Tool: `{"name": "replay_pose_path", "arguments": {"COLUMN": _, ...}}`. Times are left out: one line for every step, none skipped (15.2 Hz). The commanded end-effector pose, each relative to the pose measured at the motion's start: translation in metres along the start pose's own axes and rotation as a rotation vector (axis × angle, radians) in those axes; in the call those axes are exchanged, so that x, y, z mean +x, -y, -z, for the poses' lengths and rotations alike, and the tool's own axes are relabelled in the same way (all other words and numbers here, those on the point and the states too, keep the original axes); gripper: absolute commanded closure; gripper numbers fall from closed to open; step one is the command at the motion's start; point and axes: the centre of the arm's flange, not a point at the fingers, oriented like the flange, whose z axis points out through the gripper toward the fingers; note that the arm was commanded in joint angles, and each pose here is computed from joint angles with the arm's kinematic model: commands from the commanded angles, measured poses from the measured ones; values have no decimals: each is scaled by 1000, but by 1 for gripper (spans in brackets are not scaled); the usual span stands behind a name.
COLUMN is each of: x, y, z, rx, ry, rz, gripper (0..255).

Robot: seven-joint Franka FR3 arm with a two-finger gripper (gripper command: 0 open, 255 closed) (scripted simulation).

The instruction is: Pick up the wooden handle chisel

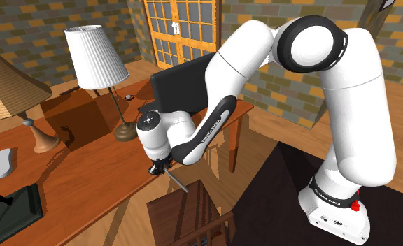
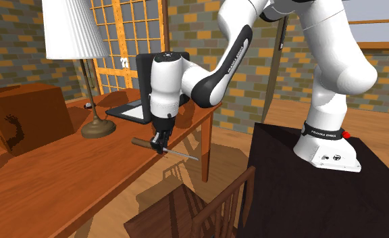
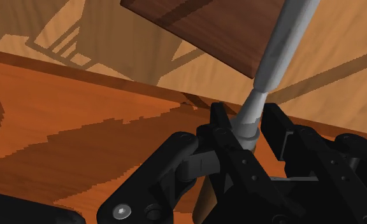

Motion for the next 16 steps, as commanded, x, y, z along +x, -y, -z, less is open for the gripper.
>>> {"name": "replay_pose_path", "arguments": {"x": 2, "y": -1, "z": 8, "rx": 0, "ry": 0, "rz": 0, "gripper": 255}}
{"name": "replay_pose_path", "arguments": {"x": 3, "y": -2, "z": 13, "rx": 0, "ry": 0, "rz": 0, "gripper": 255}}
{"name": "replay_pose_path", "arguments": {"x": 4, "y": -2, "z": 18, "rx": 0, "ry": 0, "rz": 0, "gripper": 255}}
{"name": "replay_pose_path", "arguments": {"x": 6, "y": -3, "z": 23, "rx": 0, "ry": 0, "rz": 0, "gripper": 255}}
{"name": "replay_pose_path", "arguments": {"x": 7, "y": -4, "z": 28, "rx": 0, "ry": 0, "rz": 0, "gripper": 255}}
{"name": "replay_pose_path", "arguments": {"x": 8, "y": -5, "z": 33, "rx": 0, "ry": 0, "rz": 0, "gripper": 255}}
{"name": "replay_pose_path", "arguments": {"x": 9, "y": -5, "z": 38, "rx": 0, "ry": 0, "rz": 0, "gripper": 255}}
{"name": "replay_pose_path", "arguments": {"x": 10, "y": -6, "z": 43, "rx": 0, "ry": 0, "rz": 0, "gripper": 255}}
{"name": "replay_pose_path", "arguments": {"x": 11, "y": -7, "z": 48, "rx": 0, "ry": 0, "rz": 0, "gripper": 255}}
{"name": "replay_pose_path", "arguments": {"x": 12, "y": -8, "z": 54, "rx": 0, "ry": 0, "rz": 0, "gripper": 255}}
{"name": "replay_pose_path", "arguments": {"x": 13, "y": -8, "z": 59, "rx": 0, "ry": 0, "rz": 0, "gripper": 255}}
{"name": "replay_pose_path", "arguments": {"x": 15, "y": -9, "z": 64, "rx": 0, "ry": 0, "rz": 0, "gripper": 255}}
{"name": "replay_pose_path", "arguments": {"x": 16, "y": -10, "z": 69, "rx": 0, "ry": 0, "rz": 0, "gripper": 255}}
{"name": "replay_pose_path", "arguments": {"x": 17, "y": -11, "z": 74, "rx": 0, "ry": 0, "rz": 0, "gripper": 255}}
{"name": "replay_pose_path", "arguments": {"x": 17, "y": -11, "z": 75, "rx": 0, "ry": 0, "rz": 0, "gripper": 255}}
{"name": "replay_pose_path", "arguments": {"x": 17, "y": -11, "z": 75, "rx": 0, "ry": 0, "rz": 0, "gripper": 255}}
